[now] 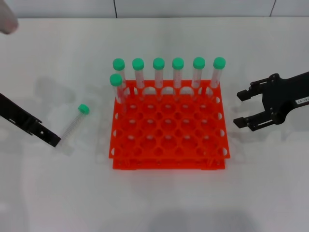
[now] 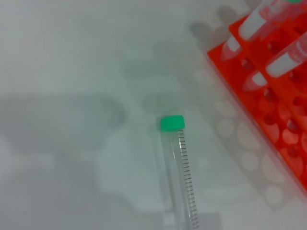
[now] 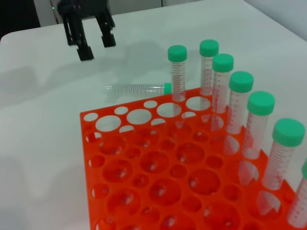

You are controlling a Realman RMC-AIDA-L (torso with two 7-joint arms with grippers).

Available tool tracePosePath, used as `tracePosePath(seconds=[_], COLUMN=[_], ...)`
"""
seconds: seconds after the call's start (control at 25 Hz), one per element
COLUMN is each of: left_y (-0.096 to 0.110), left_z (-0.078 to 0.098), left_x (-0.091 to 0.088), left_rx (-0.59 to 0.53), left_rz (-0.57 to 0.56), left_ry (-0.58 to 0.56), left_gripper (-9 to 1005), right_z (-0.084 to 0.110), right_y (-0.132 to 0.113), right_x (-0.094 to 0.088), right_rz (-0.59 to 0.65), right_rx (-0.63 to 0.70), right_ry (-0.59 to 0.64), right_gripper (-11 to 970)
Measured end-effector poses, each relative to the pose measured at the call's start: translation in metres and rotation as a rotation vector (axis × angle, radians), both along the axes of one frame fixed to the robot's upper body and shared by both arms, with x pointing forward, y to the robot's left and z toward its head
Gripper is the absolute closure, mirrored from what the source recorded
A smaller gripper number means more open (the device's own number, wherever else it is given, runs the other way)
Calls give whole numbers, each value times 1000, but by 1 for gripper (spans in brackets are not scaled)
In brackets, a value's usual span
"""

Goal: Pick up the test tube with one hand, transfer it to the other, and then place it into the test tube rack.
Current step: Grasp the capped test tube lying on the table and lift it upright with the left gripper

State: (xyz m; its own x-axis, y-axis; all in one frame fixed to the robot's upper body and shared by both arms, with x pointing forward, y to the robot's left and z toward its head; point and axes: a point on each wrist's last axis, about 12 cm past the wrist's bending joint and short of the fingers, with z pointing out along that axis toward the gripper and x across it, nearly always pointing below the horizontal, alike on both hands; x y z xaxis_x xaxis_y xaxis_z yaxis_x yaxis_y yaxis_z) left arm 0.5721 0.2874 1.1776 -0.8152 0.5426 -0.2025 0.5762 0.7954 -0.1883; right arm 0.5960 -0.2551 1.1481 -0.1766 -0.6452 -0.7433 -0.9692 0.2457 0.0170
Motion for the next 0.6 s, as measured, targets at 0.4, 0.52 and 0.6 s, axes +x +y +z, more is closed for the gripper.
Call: tracePosePath(seconds=[0.4,0.52,0.6], left_y=[-7,-8,-9], left_z=[-27,-34,-37], left_x=[5,8,8], left_rx=[47,50,47], left_rz=[15,26,27], left_ry=[14,-5,-7], left_gripper=[140,140,140], right_z=[-5,-6,-6], right_y=[3,4,4], right_x=[-3,-3,-3], right_rz=[0,-3,-4], right_rx=[7,10,12], right_ry=[12,12,13], right_gripper=[209,209,209])
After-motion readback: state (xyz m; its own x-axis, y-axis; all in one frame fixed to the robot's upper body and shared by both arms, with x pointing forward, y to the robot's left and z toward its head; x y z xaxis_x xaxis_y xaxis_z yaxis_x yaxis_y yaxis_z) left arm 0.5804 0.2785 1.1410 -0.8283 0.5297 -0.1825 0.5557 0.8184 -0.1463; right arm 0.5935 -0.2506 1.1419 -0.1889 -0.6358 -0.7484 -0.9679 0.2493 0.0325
